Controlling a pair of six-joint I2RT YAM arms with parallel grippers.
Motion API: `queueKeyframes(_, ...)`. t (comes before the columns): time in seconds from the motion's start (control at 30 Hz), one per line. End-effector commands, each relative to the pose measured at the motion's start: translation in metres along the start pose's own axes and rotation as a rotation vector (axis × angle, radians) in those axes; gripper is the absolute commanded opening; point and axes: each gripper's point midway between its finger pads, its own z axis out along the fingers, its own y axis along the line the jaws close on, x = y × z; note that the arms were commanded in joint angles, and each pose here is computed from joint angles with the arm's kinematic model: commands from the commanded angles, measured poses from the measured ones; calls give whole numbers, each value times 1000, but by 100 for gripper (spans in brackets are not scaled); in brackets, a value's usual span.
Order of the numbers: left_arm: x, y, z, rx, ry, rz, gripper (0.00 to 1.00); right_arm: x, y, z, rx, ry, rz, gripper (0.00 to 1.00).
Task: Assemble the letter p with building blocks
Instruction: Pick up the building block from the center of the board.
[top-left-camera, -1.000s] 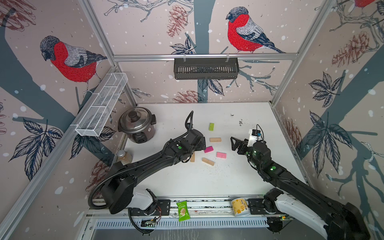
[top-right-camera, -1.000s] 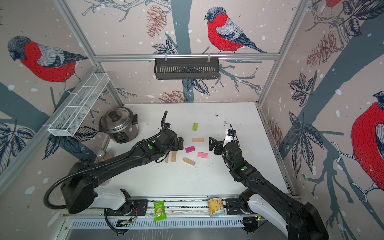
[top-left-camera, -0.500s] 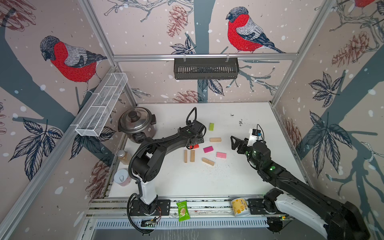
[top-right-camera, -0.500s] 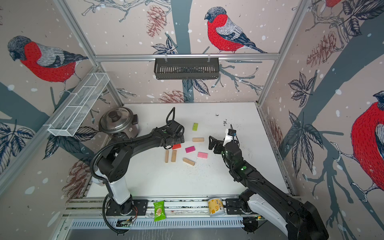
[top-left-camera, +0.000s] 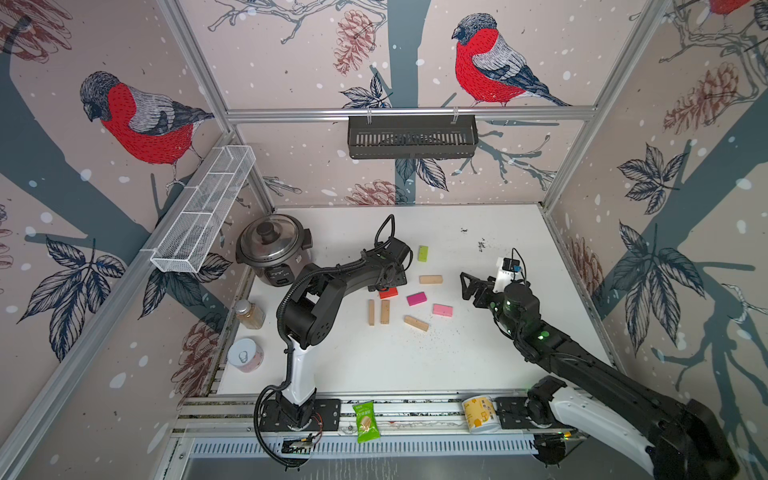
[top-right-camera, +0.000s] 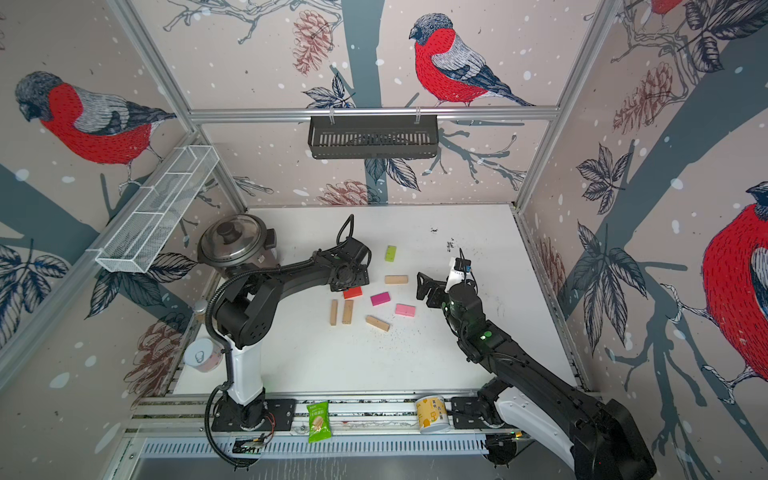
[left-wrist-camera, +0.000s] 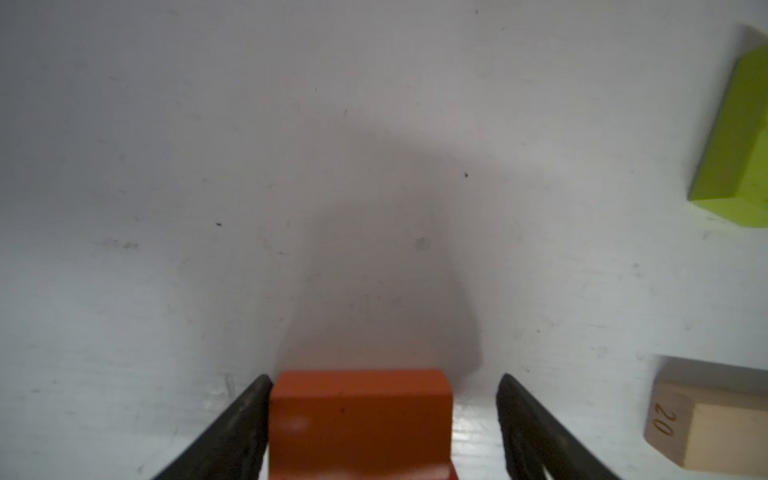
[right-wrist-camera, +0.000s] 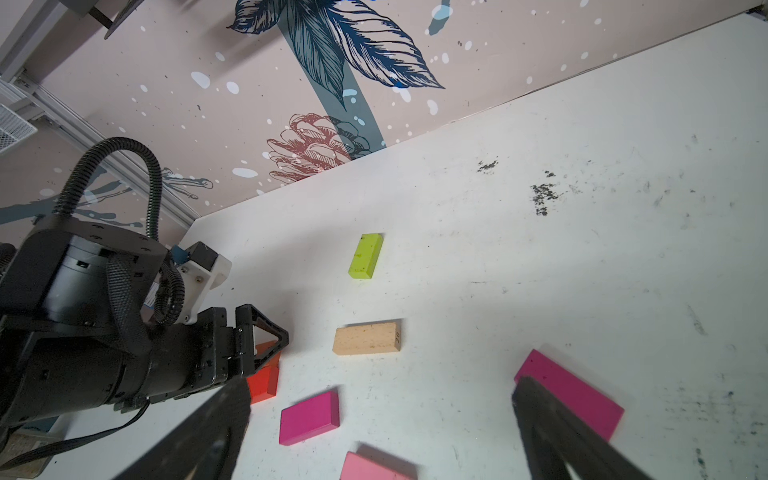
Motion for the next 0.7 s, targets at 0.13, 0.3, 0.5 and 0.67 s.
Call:
queueKeyframes(0.13,8,13,1,-67,14,-10,76,-7,6,1,-18,-21,8,100)
queueKeyframes(0.3,9,13,1,-78,7,-4,69,-6,5,2,-12,-14,8,100)
queueKeyframes(0.5,9,14,-1,-95,-3,-2,65,-5,4,3,-6,-10,8,100)
queueKeyframes(0.67,8,14,0,-99,-9,0,57,-5,4,3,-5,-9,8,100)
